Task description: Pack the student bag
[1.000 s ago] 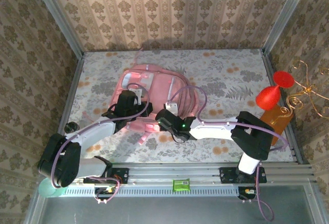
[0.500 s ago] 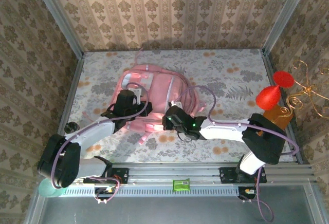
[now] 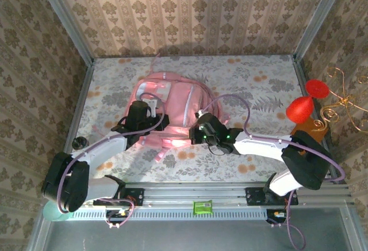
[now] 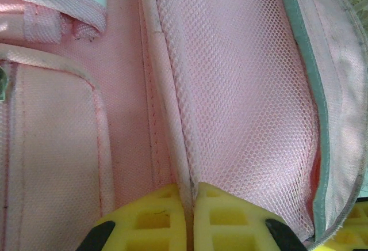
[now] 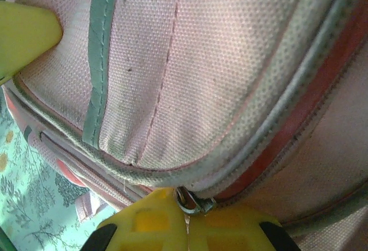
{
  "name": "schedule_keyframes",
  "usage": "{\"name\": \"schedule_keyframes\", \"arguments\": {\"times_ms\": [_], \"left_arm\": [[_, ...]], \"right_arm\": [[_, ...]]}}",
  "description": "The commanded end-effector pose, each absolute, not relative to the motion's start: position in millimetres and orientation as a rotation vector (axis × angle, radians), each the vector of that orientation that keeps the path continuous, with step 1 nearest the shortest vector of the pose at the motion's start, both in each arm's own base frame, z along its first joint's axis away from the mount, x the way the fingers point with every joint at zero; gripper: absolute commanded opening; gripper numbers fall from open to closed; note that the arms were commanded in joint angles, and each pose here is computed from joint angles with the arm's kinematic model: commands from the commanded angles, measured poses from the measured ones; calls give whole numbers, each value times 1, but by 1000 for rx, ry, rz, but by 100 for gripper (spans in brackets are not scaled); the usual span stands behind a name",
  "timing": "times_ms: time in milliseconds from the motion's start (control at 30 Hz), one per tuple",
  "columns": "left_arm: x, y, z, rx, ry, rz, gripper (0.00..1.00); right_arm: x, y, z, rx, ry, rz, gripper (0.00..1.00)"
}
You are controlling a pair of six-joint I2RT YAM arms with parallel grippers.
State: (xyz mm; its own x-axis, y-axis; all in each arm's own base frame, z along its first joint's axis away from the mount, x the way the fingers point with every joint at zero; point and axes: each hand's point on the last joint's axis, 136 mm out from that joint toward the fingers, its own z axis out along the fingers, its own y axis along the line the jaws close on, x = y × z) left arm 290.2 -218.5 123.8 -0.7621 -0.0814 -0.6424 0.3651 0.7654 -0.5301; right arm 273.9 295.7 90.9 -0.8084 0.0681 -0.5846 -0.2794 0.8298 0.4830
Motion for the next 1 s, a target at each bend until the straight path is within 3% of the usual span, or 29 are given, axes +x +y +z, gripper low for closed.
{"name": "schedule_keyframes", "arguments": {"times_ms": [0,567,967], "left_arm": [[293,-195,112,187,2317,-756,0],[292,-197,115,193,2312,-773,0],[292,-197,113,189,2315,-772,0]], "right_arm": [[287,264,77,-171,2395,620,0],[306,280,89,-352,2163,630,18],[303,295,92,-448,2106,679,24]]}}
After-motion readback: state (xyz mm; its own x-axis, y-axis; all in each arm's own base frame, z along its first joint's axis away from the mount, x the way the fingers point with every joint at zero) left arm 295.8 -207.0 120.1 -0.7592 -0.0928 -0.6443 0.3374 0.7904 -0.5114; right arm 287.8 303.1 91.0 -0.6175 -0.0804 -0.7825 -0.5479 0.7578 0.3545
